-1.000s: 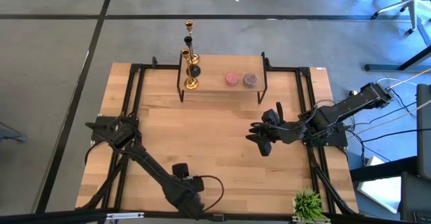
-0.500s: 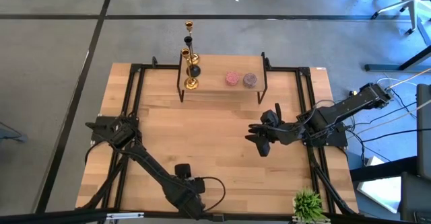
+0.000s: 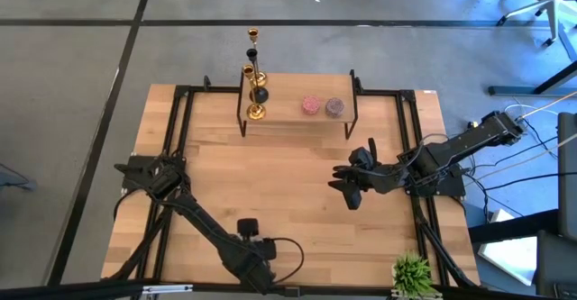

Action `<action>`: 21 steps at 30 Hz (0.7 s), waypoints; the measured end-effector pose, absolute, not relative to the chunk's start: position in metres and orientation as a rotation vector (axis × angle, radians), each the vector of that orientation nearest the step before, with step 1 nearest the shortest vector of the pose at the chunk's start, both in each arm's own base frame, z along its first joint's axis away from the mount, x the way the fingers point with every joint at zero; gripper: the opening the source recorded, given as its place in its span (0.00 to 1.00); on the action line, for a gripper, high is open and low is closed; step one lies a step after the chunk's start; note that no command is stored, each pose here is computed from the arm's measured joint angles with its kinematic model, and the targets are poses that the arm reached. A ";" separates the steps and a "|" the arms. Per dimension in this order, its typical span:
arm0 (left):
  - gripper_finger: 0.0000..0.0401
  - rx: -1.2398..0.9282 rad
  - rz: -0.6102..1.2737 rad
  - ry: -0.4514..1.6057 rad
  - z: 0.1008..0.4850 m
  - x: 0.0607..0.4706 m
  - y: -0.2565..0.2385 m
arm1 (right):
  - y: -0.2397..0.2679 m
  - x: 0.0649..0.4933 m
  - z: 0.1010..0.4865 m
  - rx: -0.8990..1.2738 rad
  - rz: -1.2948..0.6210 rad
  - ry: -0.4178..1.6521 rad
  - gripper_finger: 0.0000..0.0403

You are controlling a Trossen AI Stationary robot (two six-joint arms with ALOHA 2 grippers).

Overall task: Pick & Place candle stick holders
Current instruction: Put the blue candle on the shelf

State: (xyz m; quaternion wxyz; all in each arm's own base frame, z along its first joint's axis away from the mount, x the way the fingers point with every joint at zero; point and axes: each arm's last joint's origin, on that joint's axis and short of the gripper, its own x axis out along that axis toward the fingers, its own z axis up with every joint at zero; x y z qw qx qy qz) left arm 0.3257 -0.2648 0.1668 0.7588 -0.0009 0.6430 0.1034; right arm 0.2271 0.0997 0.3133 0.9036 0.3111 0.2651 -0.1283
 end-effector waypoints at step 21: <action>0.92 0.039 0.185 1.395 0.167 0.329 -0.263 | 0.100 0.227 0.313 0.643 -0.265 0.549 0.46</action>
